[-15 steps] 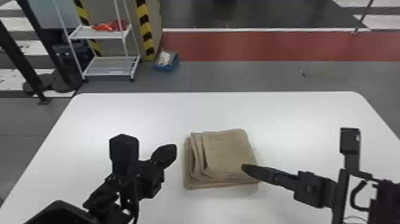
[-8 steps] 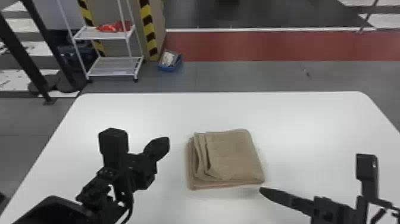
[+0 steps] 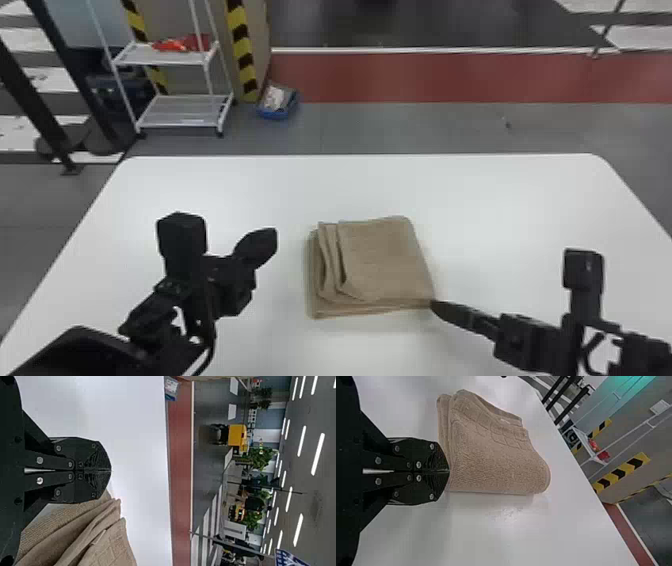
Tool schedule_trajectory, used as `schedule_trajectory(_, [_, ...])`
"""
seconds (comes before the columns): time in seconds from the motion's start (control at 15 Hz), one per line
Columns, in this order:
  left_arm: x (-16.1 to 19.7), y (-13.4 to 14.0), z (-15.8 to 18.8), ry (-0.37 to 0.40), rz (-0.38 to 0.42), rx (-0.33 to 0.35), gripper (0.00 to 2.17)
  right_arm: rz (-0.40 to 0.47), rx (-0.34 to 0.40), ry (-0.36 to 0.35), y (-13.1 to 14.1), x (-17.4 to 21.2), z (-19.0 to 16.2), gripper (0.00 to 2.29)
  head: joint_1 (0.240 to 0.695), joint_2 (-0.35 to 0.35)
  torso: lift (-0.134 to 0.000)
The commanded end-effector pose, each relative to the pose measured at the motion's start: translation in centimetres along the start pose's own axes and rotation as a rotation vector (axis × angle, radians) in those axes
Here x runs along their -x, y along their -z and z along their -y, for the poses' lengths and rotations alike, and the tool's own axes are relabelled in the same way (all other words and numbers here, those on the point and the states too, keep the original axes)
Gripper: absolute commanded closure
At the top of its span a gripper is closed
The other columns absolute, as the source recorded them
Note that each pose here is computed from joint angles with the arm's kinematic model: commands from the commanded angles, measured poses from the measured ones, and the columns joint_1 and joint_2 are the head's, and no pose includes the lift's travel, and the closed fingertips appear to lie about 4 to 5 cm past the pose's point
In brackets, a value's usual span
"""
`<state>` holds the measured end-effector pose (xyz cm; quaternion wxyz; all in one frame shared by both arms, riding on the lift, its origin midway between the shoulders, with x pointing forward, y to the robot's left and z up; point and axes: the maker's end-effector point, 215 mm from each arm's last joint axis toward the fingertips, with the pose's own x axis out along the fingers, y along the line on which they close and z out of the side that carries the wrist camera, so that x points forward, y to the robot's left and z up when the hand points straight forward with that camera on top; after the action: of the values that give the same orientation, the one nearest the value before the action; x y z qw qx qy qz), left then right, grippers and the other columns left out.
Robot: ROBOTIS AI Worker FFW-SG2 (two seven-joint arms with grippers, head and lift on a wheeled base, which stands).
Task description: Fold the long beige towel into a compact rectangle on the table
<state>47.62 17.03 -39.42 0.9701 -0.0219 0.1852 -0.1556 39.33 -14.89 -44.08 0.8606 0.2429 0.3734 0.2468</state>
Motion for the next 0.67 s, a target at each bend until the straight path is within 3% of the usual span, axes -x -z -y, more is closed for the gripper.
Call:
schedule_trajectory(0.0, [0.0, 0.1, 0.1, 0.003, -0.003, -0.001, 1.86, 0.012, 0.017, 0.018, -1.5, -1.6, 0.6, 1.89, 0.695, 0.028, -0.124])
schedule_trajectory(0.27, [-0.1, 0.3, 0.5, 0.012, -0.006, -0.005, 1.86, 0.001, 0.048, 0.078, -4.9, -4.8, 2.0, 1.89, 0.695, 0.023, -0.124])
schedule_trajectory(0.47, [0.0, 0.3, 0.4, 0.012, -0.006, -0.006, 1.86, 0.020, 0.088, 0.091, -9.0, -7.4, 1.5, 1.89, 0.695, 0.022, -0.124])
schedule_trajectory(0.6, [0.0, 0.4, 0.0, 0.006, -0.007, -0.007, 1.86, 0.034, 0.083, 0.076, -9.2, -7.3, 0.9, 1.89, 0.695, 0.028, -0.124])
